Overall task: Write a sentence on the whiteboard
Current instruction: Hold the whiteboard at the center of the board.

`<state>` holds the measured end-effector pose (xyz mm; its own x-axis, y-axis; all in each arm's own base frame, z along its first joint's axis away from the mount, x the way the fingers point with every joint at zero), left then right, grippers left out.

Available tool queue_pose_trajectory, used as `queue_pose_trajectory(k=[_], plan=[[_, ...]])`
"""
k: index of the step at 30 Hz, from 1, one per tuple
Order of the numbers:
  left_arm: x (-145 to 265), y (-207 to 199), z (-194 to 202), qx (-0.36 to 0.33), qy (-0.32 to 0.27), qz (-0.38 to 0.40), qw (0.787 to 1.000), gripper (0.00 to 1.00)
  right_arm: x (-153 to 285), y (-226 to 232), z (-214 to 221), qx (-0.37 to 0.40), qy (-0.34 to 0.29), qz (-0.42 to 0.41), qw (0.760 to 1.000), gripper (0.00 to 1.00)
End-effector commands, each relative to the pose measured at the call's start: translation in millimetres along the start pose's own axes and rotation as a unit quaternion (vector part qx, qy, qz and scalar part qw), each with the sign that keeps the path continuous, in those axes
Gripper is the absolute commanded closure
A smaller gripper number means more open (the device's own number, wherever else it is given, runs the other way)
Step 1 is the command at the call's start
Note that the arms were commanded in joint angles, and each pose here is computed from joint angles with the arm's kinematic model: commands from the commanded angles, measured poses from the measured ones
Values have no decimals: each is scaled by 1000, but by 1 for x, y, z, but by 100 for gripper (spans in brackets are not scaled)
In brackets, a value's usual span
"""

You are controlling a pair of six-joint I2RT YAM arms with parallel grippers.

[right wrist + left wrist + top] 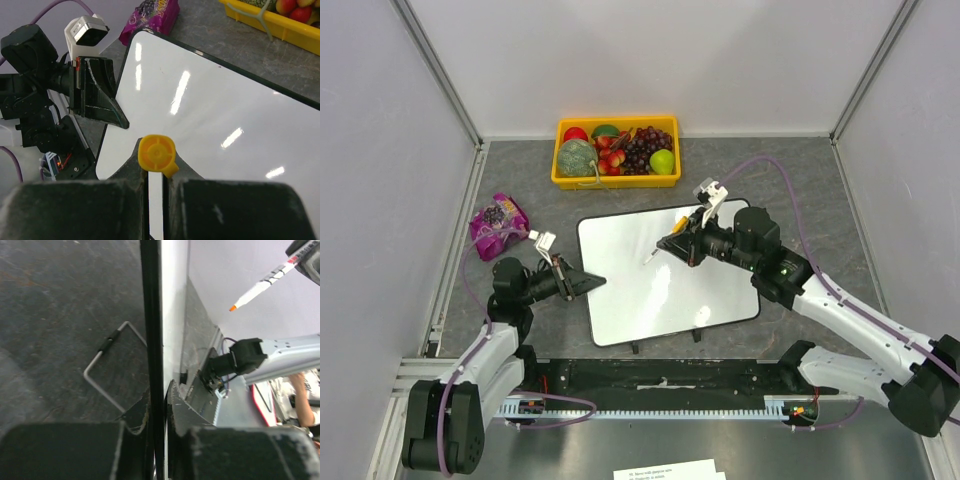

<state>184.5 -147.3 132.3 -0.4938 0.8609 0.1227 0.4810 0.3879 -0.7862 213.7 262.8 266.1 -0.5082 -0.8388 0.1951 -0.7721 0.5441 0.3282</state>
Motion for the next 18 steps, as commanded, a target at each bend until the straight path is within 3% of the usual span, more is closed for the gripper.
queue_pose_trajectory(k=[1, 18], plan=[[2, 4, 7, -37, 5, 4, 999, 96, -4, 12, -43, 39, -64, 12, 997, 100], [4, 1, 9, -38, 4, 10, 999, 98, -27, 8, -50, 57, -101, 89, 989, 100]])
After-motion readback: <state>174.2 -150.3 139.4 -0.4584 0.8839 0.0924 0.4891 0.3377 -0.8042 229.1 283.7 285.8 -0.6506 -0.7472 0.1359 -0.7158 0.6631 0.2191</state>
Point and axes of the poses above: each gripper's point midway between its finger pads, its own x axis back along the fingers, its own y axis along the line the jaws close on, z = x × y, the point moved 3 cm from there along x, back along the fingers, and after that the axes turned 3 degrees about x, right-handed, at the moved point
